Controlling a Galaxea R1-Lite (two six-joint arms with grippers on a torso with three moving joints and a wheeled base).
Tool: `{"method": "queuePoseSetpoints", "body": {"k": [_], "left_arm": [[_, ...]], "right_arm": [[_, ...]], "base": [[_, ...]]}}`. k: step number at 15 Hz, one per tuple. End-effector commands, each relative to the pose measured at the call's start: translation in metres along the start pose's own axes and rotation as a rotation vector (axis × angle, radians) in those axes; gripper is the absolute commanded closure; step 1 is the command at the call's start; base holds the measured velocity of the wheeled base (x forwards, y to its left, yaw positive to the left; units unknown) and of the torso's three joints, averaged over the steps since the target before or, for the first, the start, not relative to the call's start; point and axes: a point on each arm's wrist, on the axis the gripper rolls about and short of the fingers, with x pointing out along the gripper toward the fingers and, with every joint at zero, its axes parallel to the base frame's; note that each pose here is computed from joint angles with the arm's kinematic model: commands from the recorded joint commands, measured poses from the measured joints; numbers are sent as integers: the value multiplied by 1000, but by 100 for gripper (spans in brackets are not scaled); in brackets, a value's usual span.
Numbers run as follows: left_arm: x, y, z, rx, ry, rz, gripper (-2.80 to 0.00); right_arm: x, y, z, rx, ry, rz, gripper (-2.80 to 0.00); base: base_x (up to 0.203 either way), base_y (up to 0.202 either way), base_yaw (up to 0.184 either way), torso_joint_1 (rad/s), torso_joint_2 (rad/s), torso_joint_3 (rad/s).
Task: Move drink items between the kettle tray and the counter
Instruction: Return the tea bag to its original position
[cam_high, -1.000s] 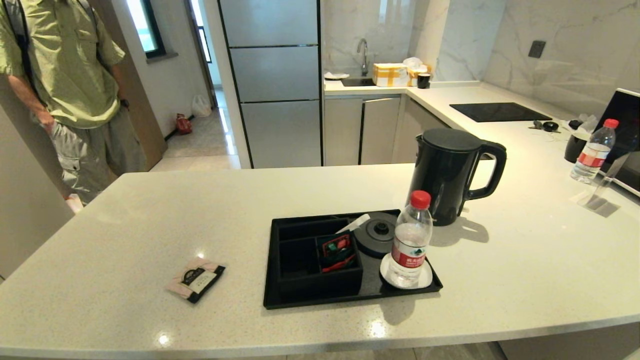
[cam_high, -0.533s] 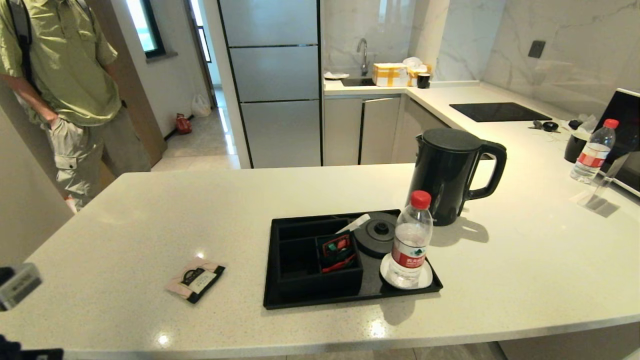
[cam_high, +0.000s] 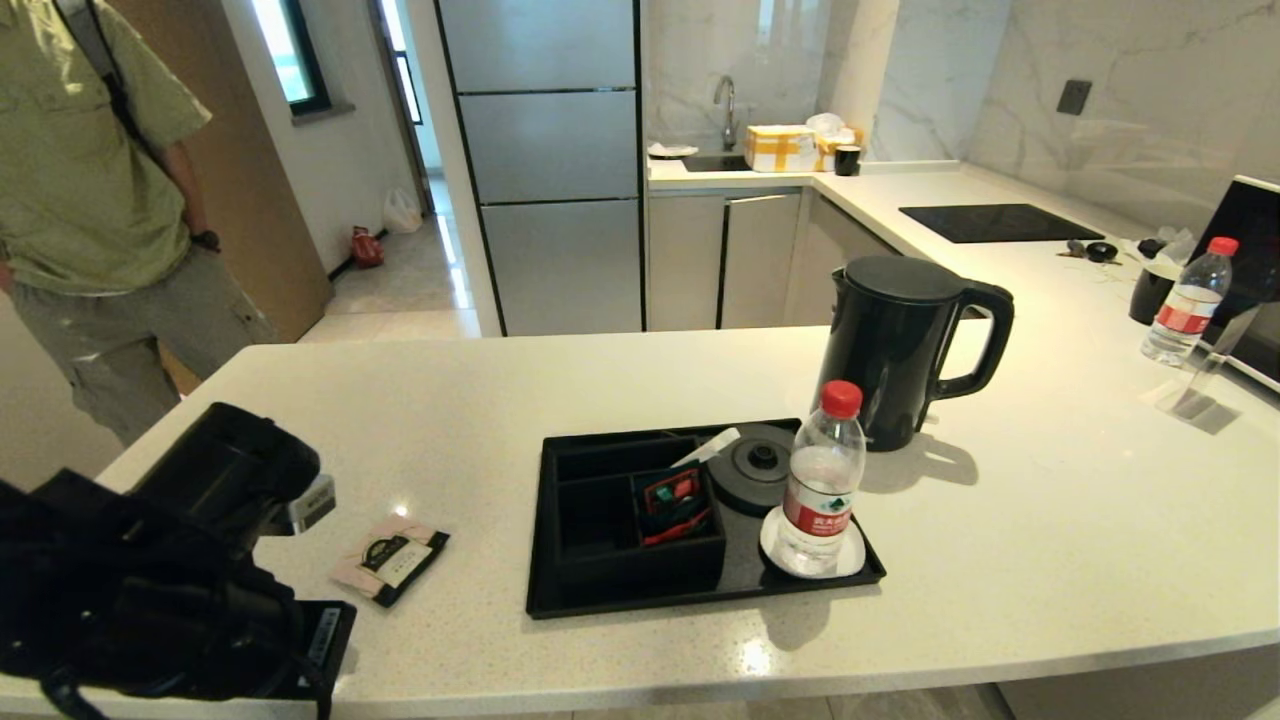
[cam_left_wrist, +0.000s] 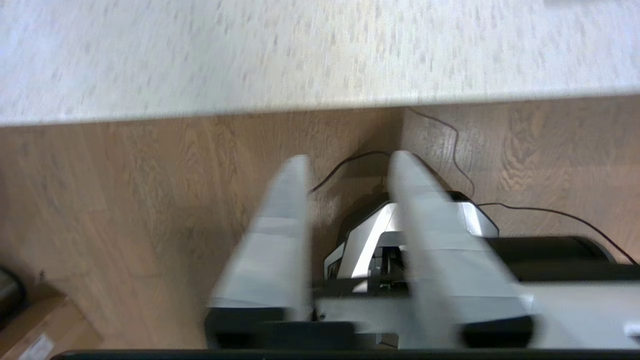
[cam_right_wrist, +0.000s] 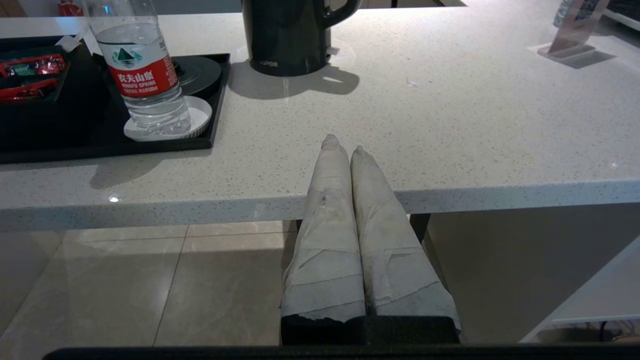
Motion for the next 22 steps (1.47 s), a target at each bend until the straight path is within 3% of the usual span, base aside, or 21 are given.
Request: {"method": "queuePoseSetpoints", "body": {"k": [1,4,7,9,13,16,18,22], "left_arm": [[21,-8,13,9,58,22,-280],[42,-17,32,3,22,32,-280],[61,-21,50,-34,-54,150,-280],[62,-18,62,-90,-88,177,-280],[76,-15,68,-113,-80,246,-280],[101,-16,66,-116,-7,291,-280],[112,-14,69,-123,14,292,-280],[120,-15,79,-150,36,196,-280]], "right_arm": [[0,0,0,-1,2,0,0],[0,0,0,-1,2,0,0],[0,0,0,-1,2,0,0],[0,0,0,-1,2,0,0],[0,0,0,-1,2,0,0],[0,0,0,-1,2,0,0],[0,0,0,-1,2,0,0],[0,0,0,-1,2,0,0]], "base": [[0,0,0,0,0,0],[0,0,0,0,0,0],[0,0,0,0,0,0],[0,0,0,0,0,0],[0,0,0,0,0,0],[0,0,0,0,0,0],[0,0,0,0,0,0],[0,0,0,0,0,0]]}}
